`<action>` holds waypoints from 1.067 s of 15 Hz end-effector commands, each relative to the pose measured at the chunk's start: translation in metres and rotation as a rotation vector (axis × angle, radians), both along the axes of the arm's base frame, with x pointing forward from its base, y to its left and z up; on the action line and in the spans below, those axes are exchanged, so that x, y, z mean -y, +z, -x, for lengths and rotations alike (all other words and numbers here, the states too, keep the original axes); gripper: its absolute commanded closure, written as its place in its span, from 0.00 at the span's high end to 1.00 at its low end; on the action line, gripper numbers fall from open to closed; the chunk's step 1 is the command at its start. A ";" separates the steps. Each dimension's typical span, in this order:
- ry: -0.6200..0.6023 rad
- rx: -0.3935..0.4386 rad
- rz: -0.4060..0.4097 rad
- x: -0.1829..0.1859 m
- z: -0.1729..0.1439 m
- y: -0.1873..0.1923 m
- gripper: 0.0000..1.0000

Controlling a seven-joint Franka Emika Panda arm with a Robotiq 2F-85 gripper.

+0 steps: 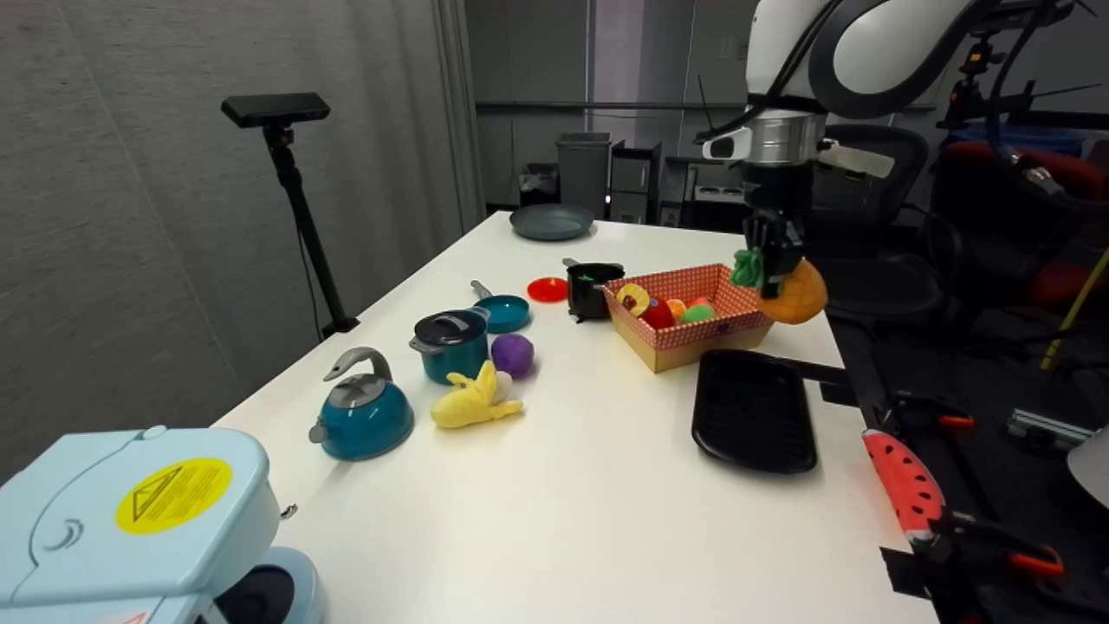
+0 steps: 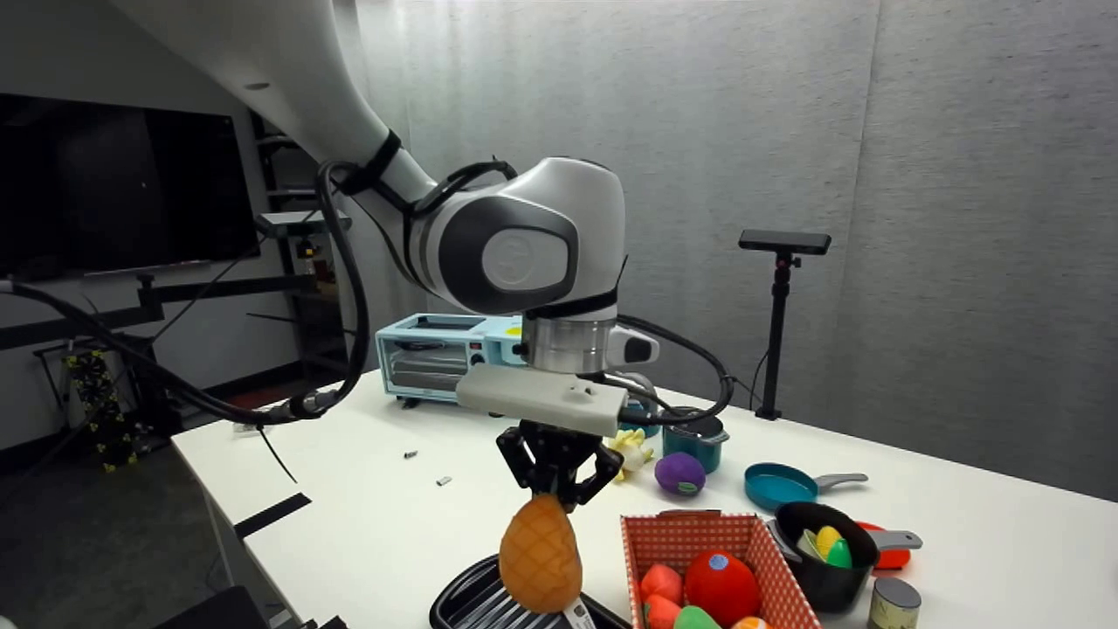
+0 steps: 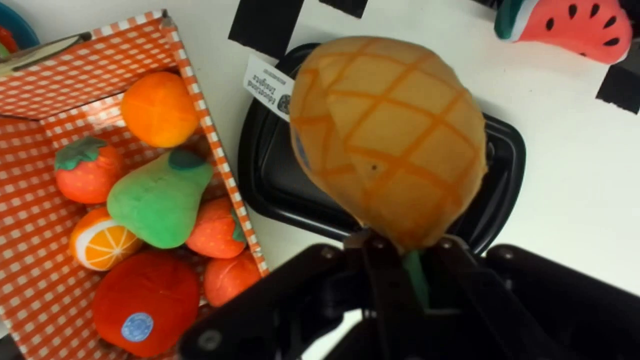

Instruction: Take the pineapple plush toy out of the box and put it on the tray

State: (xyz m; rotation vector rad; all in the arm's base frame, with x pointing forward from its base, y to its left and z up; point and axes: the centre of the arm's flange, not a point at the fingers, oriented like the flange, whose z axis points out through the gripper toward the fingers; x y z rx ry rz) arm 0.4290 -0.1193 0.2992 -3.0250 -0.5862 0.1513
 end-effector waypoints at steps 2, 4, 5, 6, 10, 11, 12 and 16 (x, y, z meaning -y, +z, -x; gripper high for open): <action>0.100 -0.051 -0.022 -0.019 0.019 -0.028 0.03; 0.130 -0.075 -0.029 -0.029 0.019 -0.040 0.03; 0.144 -0.084 -0.032 -0.035 0.018 -0.045 0.03; 0.159 -0.090 -0.035 -0.041 0.015 -0.049 0.03; 0.221 -0.102 -0.032 -0.067 0.005 -0.061 0.03; 0.233 -0.106 -0.032 -0.072 0.003 -0.064 0.03; 0.243 -0.107 -0.030 -0.078 0.001 -0.066 0.03; 0.274 -0.114 -0.020 -0.091 -0.006 -0.071 0.42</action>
